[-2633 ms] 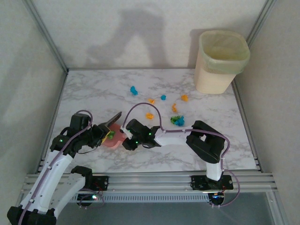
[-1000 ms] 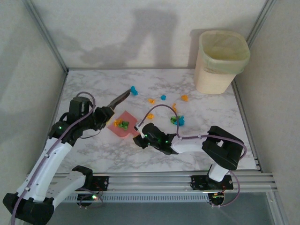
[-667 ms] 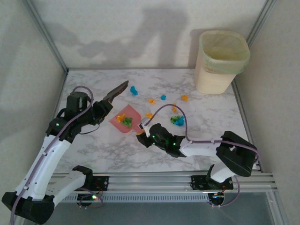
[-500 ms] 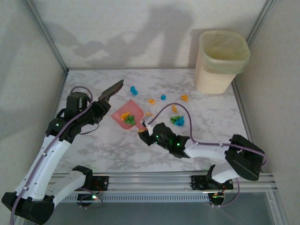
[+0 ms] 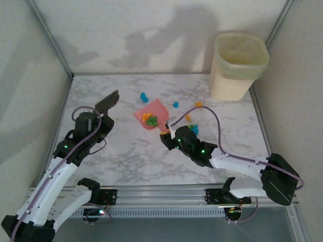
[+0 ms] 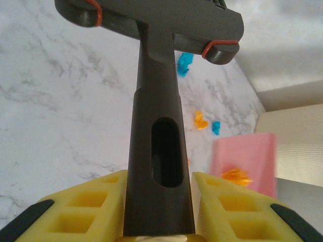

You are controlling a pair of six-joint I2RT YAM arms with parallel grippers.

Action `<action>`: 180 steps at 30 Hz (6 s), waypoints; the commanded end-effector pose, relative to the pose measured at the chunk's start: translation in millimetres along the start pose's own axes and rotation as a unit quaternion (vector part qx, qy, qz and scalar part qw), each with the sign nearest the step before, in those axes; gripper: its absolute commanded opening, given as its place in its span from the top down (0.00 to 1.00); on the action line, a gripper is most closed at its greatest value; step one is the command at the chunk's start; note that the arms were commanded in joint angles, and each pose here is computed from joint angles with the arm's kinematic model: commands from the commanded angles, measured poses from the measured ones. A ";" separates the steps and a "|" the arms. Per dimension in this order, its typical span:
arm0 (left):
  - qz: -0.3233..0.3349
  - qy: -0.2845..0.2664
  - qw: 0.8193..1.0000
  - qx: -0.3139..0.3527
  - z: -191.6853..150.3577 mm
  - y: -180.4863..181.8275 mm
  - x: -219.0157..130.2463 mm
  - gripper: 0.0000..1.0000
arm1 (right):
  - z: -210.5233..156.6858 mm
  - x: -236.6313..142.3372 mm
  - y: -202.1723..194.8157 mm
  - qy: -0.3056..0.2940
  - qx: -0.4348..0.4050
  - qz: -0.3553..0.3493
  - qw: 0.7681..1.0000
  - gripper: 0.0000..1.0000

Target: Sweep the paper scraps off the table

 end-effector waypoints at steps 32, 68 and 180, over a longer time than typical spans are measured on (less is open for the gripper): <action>-0.019 -0.076 0.979 0.188 -64.1 10.2 35.9 1.00 | 206.4 -83.5 -132.9 -0.012 0.239 -0.251 0.938 1.00; -0.011 -0.124 0.979 0.161 -53.7 20.4 24.7 1.00 | 302.7 -49.9 -275.9 -0.107 0.532 -0.190 0.819 1.00; 0.008 -0.100 0.986 0.134 -45.2 -0.5 17.4 1.00 | -48.0 -61.6 -25.8 0.296 0.014 -0.116 0.948 1.00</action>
Point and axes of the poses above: each hand's point on the last joint's axis, 136 mm out from that joint toward the fingers, its own x axis out along the fingers, its own y axis along the line the jaws close on, z = x × y, the point moved 6 cm from there along -x, back along the fingers, and after that the axes turned 6 degrees about x, right-handed, at the moved point
